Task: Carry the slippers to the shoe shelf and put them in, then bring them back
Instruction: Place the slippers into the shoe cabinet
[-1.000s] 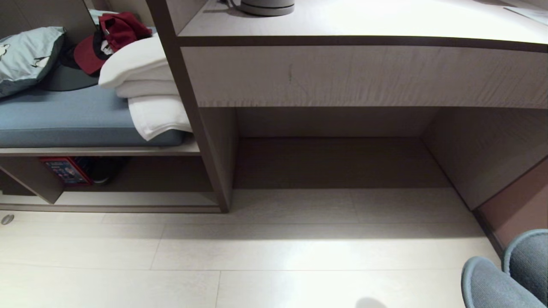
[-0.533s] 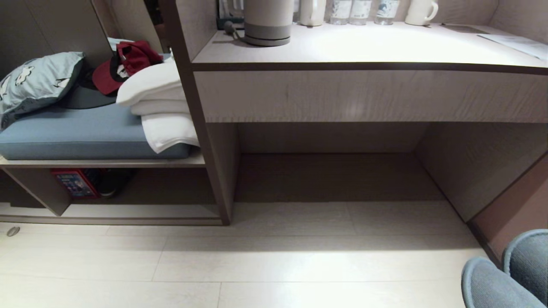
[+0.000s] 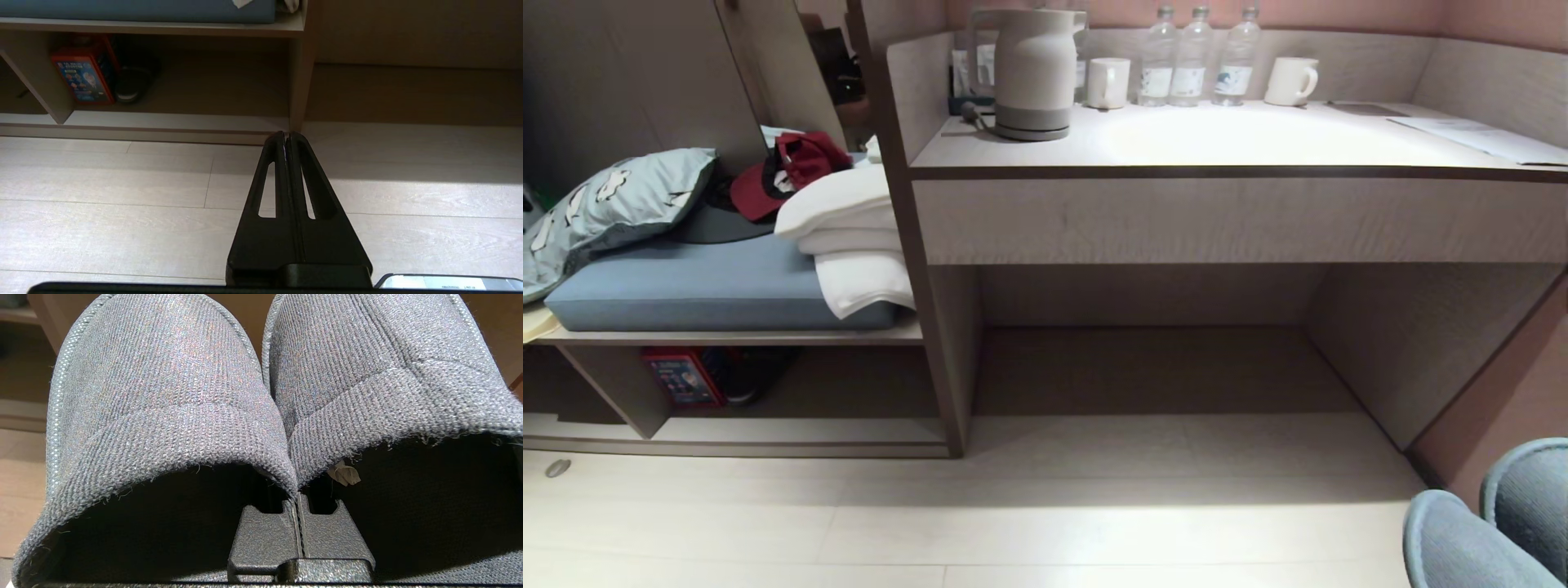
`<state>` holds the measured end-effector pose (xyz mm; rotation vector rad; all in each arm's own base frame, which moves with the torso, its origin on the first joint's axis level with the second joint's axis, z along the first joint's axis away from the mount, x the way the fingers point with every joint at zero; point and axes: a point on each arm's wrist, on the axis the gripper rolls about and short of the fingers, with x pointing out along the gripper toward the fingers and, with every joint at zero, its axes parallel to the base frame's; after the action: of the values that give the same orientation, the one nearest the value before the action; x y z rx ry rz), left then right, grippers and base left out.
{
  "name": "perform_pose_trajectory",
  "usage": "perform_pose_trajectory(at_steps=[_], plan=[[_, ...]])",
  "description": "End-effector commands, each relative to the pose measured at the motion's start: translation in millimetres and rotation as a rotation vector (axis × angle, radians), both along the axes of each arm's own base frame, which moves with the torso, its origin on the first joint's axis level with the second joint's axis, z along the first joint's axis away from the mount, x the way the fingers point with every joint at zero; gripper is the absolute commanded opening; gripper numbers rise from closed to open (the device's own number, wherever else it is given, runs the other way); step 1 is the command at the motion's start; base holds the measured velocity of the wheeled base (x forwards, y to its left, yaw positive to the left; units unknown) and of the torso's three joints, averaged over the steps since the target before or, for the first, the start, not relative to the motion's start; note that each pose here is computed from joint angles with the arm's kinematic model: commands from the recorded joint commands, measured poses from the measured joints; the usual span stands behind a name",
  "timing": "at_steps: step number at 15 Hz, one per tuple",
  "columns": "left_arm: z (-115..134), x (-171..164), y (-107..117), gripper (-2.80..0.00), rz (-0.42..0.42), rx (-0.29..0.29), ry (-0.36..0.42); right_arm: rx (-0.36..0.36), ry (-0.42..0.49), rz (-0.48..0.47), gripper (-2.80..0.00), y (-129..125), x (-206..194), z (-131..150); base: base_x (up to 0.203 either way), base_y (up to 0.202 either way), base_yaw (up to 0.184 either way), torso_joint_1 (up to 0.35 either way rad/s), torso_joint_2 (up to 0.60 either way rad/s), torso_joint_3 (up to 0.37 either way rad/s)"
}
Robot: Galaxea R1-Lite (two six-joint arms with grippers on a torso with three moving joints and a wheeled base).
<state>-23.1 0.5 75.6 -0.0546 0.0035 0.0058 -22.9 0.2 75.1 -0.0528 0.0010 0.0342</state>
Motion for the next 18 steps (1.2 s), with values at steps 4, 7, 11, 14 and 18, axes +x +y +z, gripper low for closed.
perform_pose_trajectory(at_steps=[4,7,11,14,18], plan=[[0.0,0.1,0.0,-2.80,0.000,-0.001,0.001,-0.001,0.001,0.001,-2.80,0.0,0.1,-0.4,0.000,0.000,0.000,0.001,0.00,0.202],[-0.1,0.3,0.0,-2.80,0.000,-0.002,-0.004,-0.001,0.001,0.001,-2.80,0.0,0.1,-0.4,0.000,0.000,0.000,0.001,0.00,0.203],[0.1,0.3,0.0,-2.80,0.000,-0.004,-0.005,-0.001,0.001,0.001,-2.80,0.0,0.1,-0.4,0.000,0.000,0.000,0.003,0.00,0.069],[0.1,0.3,0.0,-2.80,0.000,-0.004,-0.005,-0.001,0.001,0.001,-2.80,0.0,0.1,-0.4,0.000,0.000,0.000,0.000,0.00,0.000],[0.1,0.3,0.0,-2.80,0.000,-0.004,-0.005,-0.001,0.001,0.001,-2.80,0.0,0.1,-0.4,0.000,0.000,0.000,0.000,0.00,0.000]])
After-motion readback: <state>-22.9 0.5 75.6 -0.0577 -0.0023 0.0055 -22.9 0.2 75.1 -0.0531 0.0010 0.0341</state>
